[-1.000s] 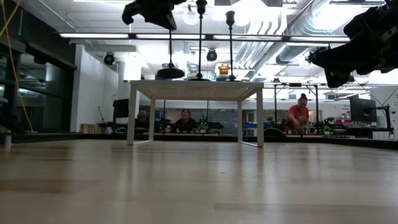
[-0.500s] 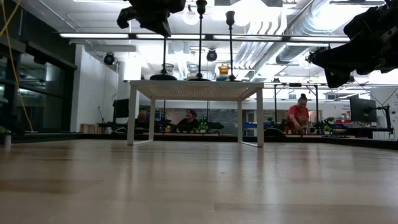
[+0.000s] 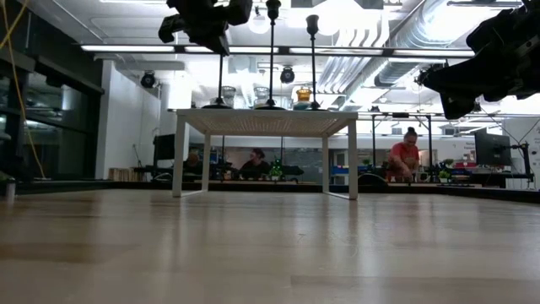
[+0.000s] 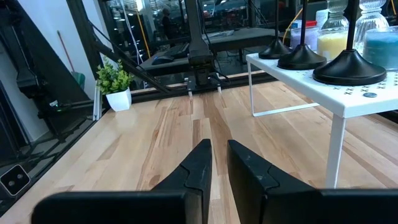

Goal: Pick & Place candle stick holders
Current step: Put the black candle holder on the shelf aligned with the other black candle holders

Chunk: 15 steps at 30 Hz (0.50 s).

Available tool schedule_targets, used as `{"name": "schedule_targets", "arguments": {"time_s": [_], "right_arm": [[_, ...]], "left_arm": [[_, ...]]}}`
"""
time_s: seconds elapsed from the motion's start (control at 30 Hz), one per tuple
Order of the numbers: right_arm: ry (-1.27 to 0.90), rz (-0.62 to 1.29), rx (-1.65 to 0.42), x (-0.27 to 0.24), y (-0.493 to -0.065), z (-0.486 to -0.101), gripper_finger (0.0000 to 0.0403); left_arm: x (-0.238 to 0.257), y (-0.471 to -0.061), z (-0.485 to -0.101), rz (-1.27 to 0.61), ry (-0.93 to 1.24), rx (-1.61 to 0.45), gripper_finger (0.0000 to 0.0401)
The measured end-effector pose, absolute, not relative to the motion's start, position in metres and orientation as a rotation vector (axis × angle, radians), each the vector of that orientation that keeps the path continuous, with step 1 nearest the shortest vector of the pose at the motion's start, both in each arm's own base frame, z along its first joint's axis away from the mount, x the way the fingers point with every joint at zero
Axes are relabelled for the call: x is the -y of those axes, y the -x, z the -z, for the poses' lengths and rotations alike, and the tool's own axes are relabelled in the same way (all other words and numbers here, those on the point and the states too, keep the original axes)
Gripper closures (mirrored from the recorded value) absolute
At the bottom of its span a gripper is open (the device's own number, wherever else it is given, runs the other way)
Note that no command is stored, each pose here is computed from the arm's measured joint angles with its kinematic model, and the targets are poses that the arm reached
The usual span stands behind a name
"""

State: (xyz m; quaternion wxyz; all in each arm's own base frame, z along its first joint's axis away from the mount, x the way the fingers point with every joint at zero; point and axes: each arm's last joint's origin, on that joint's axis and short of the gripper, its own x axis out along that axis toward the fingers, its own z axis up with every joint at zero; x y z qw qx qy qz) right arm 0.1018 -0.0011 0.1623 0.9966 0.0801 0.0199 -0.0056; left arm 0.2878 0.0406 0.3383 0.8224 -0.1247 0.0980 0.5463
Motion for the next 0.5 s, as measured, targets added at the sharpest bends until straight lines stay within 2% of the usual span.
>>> {"name": "schedule_targets", "arguments": {"time_s": [0.5], "right_arm": [[-0.160, 0.011, -0.040, 0.0010, -0.1018, -0.1623, 0.0361]], "left_arm": [[-0.0441, -0.2875, -0.3383, -1.159, 0.275, -0.213, 0.0388]]}}
